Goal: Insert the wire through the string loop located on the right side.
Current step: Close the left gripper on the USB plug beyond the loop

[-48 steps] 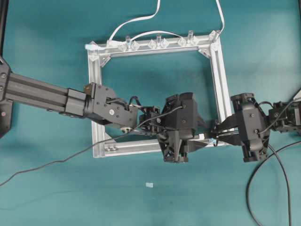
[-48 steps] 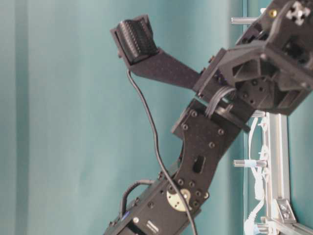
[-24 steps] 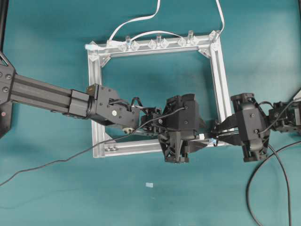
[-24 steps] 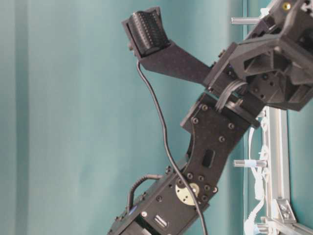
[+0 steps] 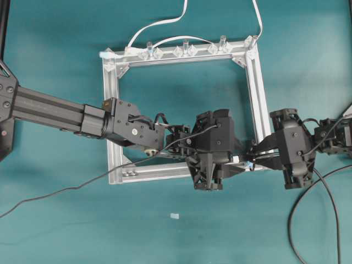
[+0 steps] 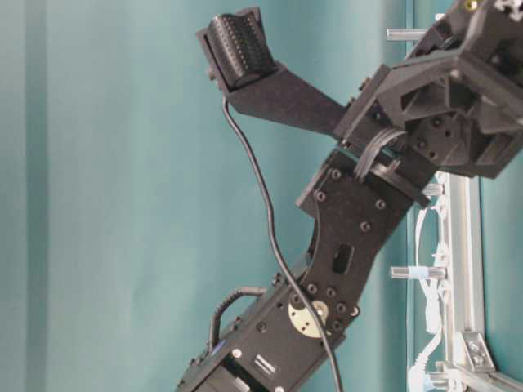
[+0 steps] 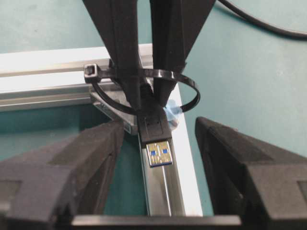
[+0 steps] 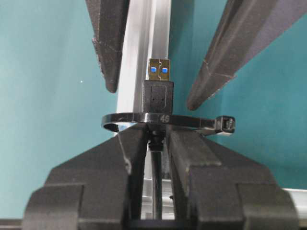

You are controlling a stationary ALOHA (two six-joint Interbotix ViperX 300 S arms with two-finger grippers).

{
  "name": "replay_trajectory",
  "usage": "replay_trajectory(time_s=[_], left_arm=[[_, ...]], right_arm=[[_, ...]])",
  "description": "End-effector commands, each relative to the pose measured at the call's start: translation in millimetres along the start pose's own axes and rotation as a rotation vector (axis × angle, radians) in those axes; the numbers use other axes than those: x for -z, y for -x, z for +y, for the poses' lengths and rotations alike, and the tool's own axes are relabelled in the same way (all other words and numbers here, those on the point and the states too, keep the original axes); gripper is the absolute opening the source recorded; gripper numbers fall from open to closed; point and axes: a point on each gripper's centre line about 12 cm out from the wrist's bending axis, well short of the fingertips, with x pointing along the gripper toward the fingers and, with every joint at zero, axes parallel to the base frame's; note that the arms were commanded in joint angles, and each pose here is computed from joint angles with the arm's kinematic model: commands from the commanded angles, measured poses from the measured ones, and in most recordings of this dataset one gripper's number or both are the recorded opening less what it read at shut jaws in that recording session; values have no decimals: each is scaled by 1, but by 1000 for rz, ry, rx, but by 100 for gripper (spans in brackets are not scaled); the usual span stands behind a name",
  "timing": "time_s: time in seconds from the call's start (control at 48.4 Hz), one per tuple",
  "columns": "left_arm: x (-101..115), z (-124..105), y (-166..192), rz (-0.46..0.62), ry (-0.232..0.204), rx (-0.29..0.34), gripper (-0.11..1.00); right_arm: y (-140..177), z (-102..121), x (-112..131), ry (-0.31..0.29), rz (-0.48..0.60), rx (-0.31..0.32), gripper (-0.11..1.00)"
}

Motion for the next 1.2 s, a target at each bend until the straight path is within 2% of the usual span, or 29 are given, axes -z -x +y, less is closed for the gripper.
replay_trajectory(time_s=[0.0, 0.103, 0.145, 0.434, 0.62, 1.179], left_arm=[[-19, 1, 4, -35, 6, 0, 57], [-20, 1, 1, -22, 7, 1, 30], [-21, -1, -1, -23, 4, 3, 23], [-19, -15, -22, 2, -9, 25, 24], [-15, -14, -12, 38, -14, 23, 24], [-19, -7, -2, 39, -7, 13, 24]], right_arm=[[0, 0, -8, 2, -29, 0, 17], [0, 0, -7, 2, -27, 0, 17], [0, 0, -7, 2, -27, 0, 17], [1, 0, -7, 2, -27, 0, 17], [1, 0, -7, 2, -39, 4, 17], [3, -3, 0, 4, -38, 11, 17]])
